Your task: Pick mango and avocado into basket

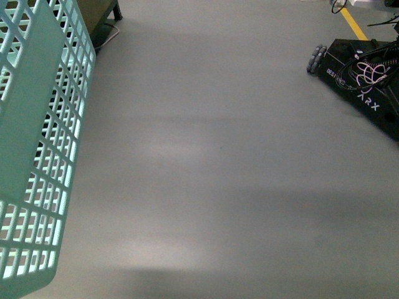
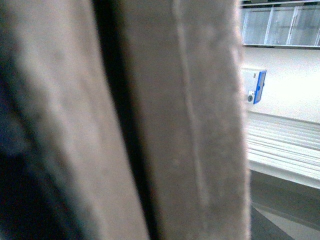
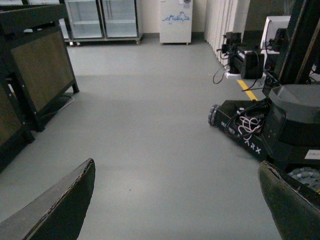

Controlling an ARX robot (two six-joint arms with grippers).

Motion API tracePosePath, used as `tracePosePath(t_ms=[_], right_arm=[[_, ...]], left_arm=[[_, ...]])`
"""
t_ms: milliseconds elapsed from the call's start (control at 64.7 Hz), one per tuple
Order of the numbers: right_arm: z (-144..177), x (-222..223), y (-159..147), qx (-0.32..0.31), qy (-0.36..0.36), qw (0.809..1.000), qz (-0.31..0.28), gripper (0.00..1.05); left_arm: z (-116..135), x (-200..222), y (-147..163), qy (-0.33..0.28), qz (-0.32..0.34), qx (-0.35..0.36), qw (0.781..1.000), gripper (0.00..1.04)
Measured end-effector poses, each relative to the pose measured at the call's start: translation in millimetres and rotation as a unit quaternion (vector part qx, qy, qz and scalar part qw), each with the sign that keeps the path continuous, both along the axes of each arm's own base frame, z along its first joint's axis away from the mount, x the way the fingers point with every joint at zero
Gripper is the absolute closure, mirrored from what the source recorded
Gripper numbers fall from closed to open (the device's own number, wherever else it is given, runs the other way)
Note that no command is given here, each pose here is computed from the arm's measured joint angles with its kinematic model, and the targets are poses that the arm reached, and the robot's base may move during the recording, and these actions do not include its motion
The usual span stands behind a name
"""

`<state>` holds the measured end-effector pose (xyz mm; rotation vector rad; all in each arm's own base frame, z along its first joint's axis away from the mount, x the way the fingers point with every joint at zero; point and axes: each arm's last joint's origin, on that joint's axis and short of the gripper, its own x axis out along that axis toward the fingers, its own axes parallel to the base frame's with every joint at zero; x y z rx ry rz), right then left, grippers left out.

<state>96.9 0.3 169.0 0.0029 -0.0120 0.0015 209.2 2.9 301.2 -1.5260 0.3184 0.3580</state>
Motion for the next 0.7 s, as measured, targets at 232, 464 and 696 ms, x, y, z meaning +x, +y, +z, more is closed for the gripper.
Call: tracePosePath(t_ms=[232,464,696], right_arm=[[0.0,0.0,0.0,0.0,0.0,1.0,0.0,0.09],[0.0,0.0,0.0,0.0,0.0,1.0,0.0,0.09],[0.0,0.0,0.0,0.0,0.0,1.0,0.0,0.09]], left_arm=[[0.4,0.0,0.0,-0.001,0.0,0.0,1.0,0.77],[0.5,0.0,0.0,-0.001,0.0,0.0,1.0,0.77],[0.6,0.0,0.0,-0.001,0.0,0.0,1.0,0.77]])
